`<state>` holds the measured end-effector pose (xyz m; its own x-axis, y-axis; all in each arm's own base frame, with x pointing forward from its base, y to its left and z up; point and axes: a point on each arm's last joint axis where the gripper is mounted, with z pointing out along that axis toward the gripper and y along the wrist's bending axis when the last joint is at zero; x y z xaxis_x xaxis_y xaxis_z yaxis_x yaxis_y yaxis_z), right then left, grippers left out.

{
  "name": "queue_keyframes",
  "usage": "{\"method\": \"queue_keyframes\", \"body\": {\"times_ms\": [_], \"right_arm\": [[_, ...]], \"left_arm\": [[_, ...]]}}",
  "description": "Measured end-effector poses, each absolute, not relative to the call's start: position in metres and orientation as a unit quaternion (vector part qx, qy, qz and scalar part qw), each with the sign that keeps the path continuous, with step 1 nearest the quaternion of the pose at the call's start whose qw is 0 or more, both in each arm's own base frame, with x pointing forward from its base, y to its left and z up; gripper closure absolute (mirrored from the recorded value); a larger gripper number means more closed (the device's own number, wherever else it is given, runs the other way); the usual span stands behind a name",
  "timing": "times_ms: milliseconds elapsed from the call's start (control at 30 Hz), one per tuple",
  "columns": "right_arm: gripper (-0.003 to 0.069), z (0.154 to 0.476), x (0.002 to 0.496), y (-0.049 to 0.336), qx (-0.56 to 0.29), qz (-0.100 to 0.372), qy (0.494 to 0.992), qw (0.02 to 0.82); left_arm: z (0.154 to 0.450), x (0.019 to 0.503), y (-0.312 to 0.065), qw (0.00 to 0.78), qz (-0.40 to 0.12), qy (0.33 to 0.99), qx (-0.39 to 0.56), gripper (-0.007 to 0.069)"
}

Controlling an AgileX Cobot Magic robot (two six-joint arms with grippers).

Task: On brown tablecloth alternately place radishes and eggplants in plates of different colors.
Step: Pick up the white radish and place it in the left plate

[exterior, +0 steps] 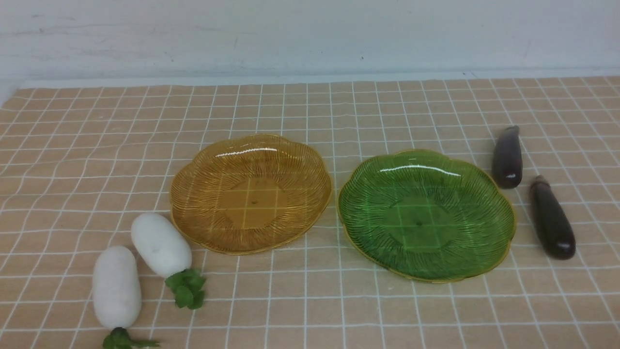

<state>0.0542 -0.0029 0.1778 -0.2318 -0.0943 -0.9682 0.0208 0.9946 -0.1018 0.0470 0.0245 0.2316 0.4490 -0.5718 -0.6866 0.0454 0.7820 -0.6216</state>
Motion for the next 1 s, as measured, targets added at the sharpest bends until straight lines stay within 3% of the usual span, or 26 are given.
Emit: {"method": "queue_keyframes", "body": {"times_ms": [133, 267, 333, 433, 600, 733, 767, 833, 1000], "right_arm": [[0.0674, 0.179, 0.055, -0.002, -0.006, -0.028, 0.778, 0.627], [0.0674, 0.190, 0.057, 0.001, 0.088, 0.078, 0.732, 0.671], [0.0674, 0.197, 0.057, 0.000, 0.129, 0.140, 0.698, 0.690], [0.0674, 0.203, 0.057, -0.001, 0.183, 0.174, 0.662, 0.706], [0.0674, 0.208, 0.056, -0.004, 0.219, 0.207, 0.630, 0.716], [0.0674, 0.209, 0.056, -0.004, 0.235, 0.222, 0.620, 0.715], [0.0674, 0.209, 0.056, -0.005, 0.236, 0.223, 0.619, 0.715], [0.0674, 0.209, 0.056, -0.005, 0.239, 0.225, 0.618, 0.715], [0.0674, 0.208, 0.056, -0.005, 0.245, 0.232, 0.617, 0.711]], "left_arm": [[0.236, 0.045, 0.025, 0.825, -0.171, 0.476, -0.252, 0.0629], [0.254, 0.040, 0.024, 0.836, -0.181, 0.457, -0.242, 0.0629], [0.280, 0.034, 0.021, 0.844, -0.189, 0.452, -0.219, 0.0629], [0.304, 0.033, 0.014, 0.836, -0.191, 0.481, -0.182, 0.0629], [0.336, 0.049, -0.005, 0.777, -0.187, 0.594, -0.094, 0.0629], [0.349, 0.084, -0.021, 0.675, -0.186, 0.713, -0.024, 0.0629], [0.350, 0.094, -0.025, 0.649, -0.162, 0.743, -0.031, 0.0629], [0.347, 0.110, -0.029, 0.594, -0.181, 0.784, 0.014, 0.0629], [0.309, 0.165, -0.030, 0.397, -0.125, 0.908, 0.050, 0.0629]]}}
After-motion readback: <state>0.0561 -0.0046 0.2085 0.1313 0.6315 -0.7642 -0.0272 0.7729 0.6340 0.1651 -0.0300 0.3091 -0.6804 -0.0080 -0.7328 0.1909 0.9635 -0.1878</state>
